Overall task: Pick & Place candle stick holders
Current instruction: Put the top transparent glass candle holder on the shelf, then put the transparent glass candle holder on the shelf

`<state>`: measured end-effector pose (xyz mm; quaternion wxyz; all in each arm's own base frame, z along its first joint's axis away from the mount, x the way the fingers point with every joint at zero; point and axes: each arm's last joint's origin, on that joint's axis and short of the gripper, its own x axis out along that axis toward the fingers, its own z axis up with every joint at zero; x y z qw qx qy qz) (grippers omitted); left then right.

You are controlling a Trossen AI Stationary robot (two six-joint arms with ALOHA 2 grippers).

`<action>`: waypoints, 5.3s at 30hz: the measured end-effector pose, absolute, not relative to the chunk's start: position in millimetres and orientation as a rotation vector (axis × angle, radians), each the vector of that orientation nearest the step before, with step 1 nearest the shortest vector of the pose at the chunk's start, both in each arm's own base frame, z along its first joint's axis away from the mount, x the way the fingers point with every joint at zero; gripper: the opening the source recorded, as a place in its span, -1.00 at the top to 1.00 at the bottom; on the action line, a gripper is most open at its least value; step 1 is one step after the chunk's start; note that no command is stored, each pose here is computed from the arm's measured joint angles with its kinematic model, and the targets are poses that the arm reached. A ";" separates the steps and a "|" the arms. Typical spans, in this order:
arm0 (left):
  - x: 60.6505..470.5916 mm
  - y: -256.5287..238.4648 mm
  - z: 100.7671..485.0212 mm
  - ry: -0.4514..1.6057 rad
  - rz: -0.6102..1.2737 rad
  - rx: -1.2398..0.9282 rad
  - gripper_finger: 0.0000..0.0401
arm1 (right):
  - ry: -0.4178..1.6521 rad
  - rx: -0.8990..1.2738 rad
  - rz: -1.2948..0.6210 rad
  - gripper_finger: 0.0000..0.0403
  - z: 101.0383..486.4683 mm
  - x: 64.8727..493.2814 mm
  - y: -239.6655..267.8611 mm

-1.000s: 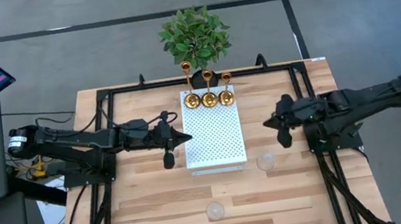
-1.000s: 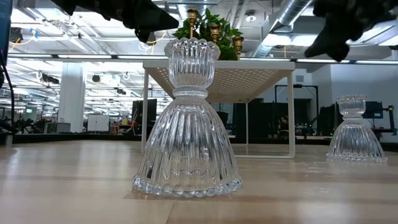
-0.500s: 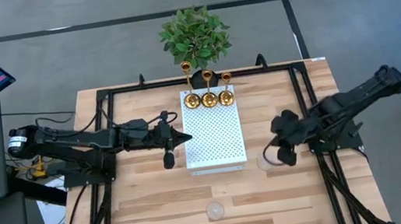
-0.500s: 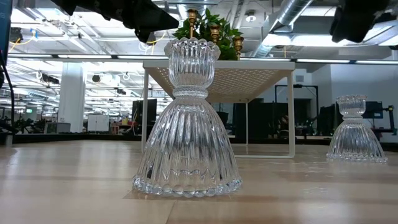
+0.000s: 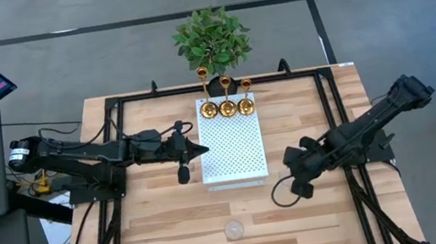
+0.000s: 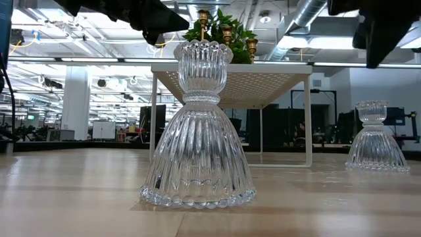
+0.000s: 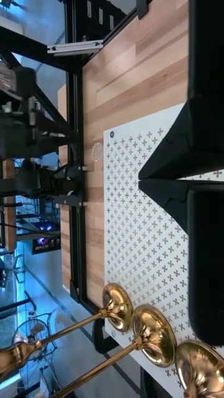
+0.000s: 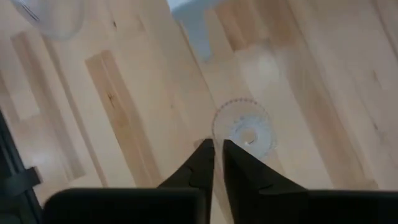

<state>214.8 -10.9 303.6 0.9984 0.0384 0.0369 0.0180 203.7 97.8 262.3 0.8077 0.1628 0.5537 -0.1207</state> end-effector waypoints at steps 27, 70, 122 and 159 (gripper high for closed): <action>212.8 -10.8 278.8 0.141 0.036 0.048 0.96 | 1.432 0.112 -0.436 0.40 193.0 235.2 111.9; 212.8 -10.8 278.8 0.141 0.036 0.048 0.97 | 1.244 -0.187 -0.356 0.92 366.3 281.6 36.5; 212.8 -10.8 278.6 0.143 0.036 0.048 0.96 | 1.269 -0.264 -0.084 0.76 344.1 367.0 -14.0; 212.8 -10.8 278.6 0.143 0.037 0.022 0.96 | 1.289 -0.194 -0.103 0.46 354.3 359.2 -14.9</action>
